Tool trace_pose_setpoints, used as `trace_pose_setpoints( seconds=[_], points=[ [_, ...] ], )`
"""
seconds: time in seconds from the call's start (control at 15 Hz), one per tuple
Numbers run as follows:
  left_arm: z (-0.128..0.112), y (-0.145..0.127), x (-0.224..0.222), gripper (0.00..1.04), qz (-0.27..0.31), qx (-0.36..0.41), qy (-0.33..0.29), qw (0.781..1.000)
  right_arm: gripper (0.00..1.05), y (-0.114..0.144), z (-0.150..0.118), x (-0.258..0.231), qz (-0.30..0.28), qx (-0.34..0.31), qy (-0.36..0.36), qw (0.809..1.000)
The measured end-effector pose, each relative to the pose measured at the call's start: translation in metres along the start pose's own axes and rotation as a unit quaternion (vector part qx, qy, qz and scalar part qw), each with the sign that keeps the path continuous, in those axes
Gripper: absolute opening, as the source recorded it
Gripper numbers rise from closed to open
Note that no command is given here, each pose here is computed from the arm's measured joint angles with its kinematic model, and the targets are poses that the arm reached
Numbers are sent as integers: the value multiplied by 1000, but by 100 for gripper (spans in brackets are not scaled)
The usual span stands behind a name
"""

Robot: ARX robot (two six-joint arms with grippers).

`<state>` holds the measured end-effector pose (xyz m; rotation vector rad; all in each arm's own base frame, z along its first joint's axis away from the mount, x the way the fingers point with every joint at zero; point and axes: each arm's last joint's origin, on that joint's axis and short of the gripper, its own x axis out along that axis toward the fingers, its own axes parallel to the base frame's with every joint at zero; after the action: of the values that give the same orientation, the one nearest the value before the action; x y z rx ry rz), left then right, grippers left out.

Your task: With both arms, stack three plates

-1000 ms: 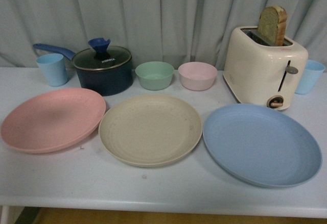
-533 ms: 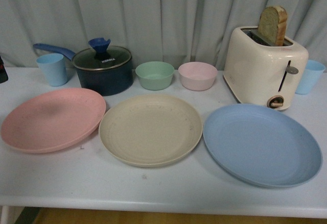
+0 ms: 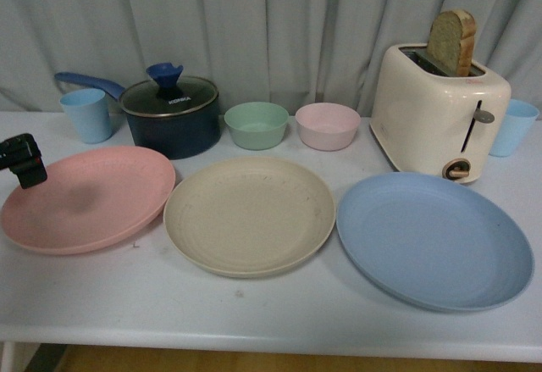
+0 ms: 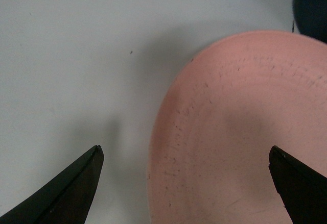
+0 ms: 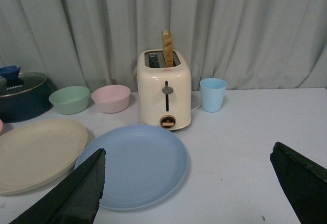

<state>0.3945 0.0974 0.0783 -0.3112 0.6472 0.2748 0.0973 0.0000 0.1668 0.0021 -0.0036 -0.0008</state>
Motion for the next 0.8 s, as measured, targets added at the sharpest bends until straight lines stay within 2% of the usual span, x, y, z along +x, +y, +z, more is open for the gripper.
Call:
trace_pose_setpoints(
  seconds=[0.4,0.73,0.8],
  points=[
    [-28,-6,24,97,2,6,29,1000,98,0,0,0,0,0,0,1000],
    [-28,-5,24,40,10,8,28,1000,98,0,0,0,0,0,0,1000],
    [-28,-3,24,19,15,7,30,999,98,0,0,0,0,0,0,1000]
  ],
)
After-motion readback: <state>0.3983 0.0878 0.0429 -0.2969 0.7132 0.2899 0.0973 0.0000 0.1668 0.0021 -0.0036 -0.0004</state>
